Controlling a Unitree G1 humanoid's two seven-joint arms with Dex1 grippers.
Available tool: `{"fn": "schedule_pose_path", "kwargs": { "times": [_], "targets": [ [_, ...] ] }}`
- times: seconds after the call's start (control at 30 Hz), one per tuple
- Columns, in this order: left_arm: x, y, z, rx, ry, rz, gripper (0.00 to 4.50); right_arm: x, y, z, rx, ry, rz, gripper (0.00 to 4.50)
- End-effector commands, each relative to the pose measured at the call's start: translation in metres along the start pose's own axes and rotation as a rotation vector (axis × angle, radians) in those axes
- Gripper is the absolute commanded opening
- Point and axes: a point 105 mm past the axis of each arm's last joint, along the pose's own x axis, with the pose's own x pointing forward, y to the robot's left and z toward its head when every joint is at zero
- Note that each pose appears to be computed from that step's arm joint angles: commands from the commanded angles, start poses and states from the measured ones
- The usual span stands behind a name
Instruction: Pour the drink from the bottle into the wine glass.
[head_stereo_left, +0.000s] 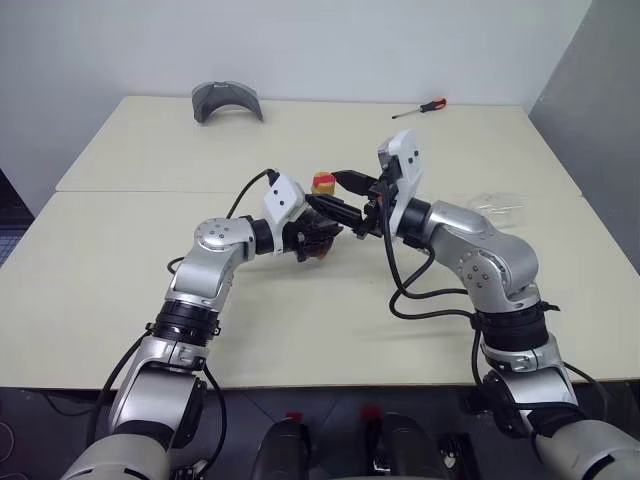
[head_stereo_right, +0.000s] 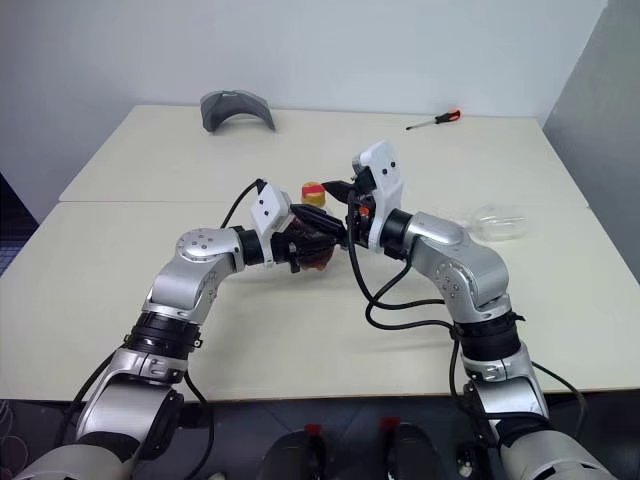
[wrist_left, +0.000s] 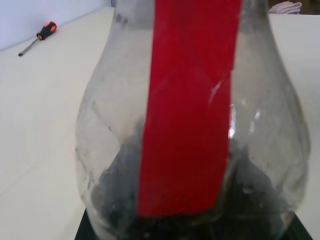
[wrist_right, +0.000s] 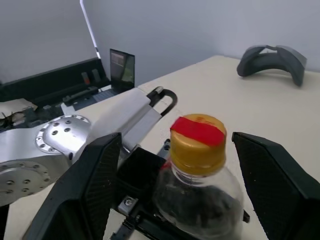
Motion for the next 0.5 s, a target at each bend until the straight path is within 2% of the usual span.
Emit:
{"fn": "schedule_pose_path", "kwargs": {
  "times": [0.03,0.5],
  "targets": [
    [0.0021,-0.0002,0.0171,0.065,-0.041,-0.022,1.5,0.0023,0.0027,0.0153,0.006,-0.046,0.024,3.78],
    [0.0074,-0.0052,0.0195,0.051,-0.065,-0.043,1.42,0.0078,-0.0031,0.0171,0.042,-0.079,-0.019,3.78]
  ]
}}
